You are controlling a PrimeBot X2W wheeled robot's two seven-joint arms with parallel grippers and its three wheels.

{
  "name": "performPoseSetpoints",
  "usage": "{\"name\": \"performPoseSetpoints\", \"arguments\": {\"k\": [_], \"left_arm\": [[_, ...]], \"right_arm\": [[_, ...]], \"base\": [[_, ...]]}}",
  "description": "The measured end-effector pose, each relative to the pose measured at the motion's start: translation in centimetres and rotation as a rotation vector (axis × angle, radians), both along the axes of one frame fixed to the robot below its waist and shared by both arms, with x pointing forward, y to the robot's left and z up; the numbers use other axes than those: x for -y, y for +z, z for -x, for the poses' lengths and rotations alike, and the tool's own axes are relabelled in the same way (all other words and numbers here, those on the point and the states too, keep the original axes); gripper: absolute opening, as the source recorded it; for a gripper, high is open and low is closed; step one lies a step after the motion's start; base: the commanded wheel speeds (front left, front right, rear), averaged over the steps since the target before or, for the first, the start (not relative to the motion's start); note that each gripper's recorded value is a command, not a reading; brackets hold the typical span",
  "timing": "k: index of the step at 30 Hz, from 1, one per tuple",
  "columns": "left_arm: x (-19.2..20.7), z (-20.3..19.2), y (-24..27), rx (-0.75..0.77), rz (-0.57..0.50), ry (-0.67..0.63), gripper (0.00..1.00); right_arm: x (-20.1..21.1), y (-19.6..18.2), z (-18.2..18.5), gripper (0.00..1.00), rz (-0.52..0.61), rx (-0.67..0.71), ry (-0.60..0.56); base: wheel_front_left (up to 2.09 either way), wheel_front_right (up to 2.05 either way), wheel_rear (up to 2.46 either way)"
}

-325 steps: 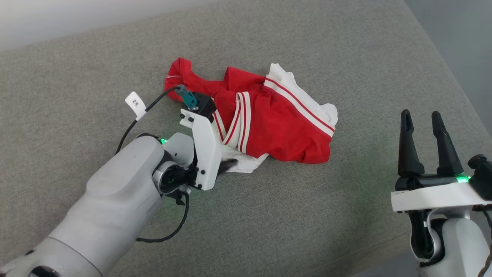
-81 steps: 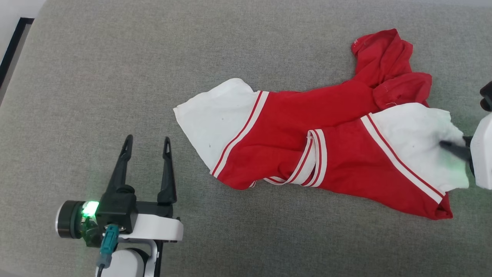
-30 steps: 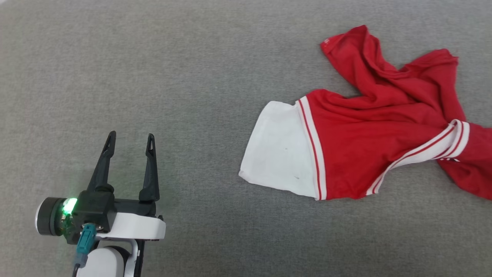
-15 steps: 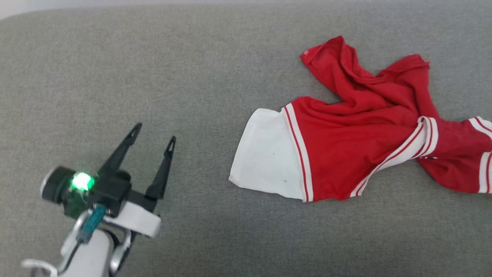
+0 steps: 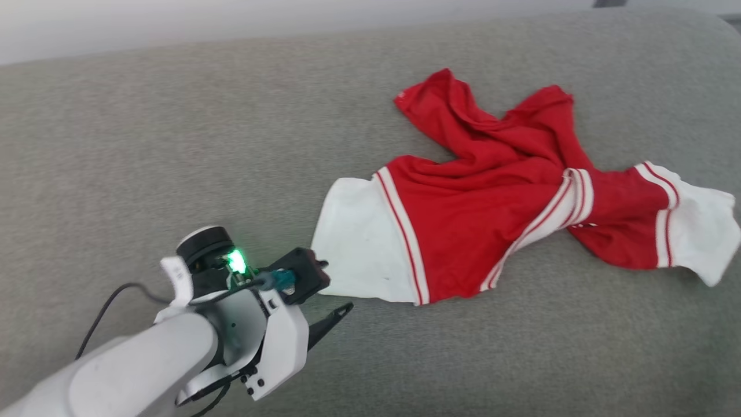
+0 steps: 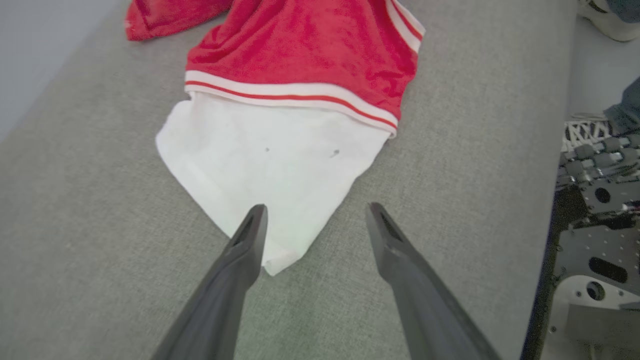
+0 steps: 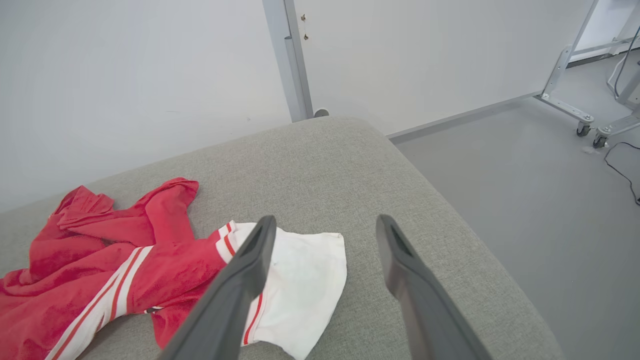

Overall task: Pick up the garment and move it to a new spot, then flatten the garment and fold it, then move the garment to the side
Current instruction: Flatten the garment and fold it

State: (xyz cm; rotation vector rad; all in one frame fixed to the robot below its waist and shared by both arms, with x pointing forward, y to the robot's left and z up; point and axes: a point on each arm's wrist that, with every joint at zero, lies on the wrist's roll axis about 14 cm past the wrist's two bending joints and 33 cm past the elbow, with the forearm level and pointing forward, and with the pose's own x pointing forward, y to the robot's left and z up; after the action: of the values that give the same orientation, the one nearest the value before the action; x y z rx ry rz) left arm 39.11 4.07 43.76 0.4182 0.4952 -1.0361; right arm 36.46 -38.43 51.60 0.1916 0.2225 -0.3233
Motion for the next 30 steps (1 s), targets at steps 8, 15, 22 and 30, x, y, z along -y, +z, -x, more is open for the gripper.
{"name": "performPoseSetpoints", "arguments": {"k": [8, 15, 22, 30], "left_arm": [[2.2, -0.6, -2.7, -0.13, -0.093, -0.101, 1.0], [4.2, 0.5, -5.4, -0.207, -0.148, -0.166, 1.0], [4.1, -0.2, -6.9, -0.183, -0.201, -0.19, 1.0], [4.5, -1.5, -7.7, -0.121, -0.209, -0.194, 0.14]], "right_arm": [[-0.2, 0.0, 0.9, 1.0, 0.019, -0.019, 0.004], [0.6, -0.7, 1.5, 1.0, 0.025, -0.038, -0.029], [0.5, -1.4, 1.3, 1.0, 0.02, -0.051, -0.029], [-1.0, -2.3, 0.2, 1.0, 0.018, -0.088, 0.034]], "base": [[0.0, 0.0, 0.0], [0.0, 0.0, 0.0], [0.0, 0.0, 0.0], [0.0, 0.0, 0.0]]}}
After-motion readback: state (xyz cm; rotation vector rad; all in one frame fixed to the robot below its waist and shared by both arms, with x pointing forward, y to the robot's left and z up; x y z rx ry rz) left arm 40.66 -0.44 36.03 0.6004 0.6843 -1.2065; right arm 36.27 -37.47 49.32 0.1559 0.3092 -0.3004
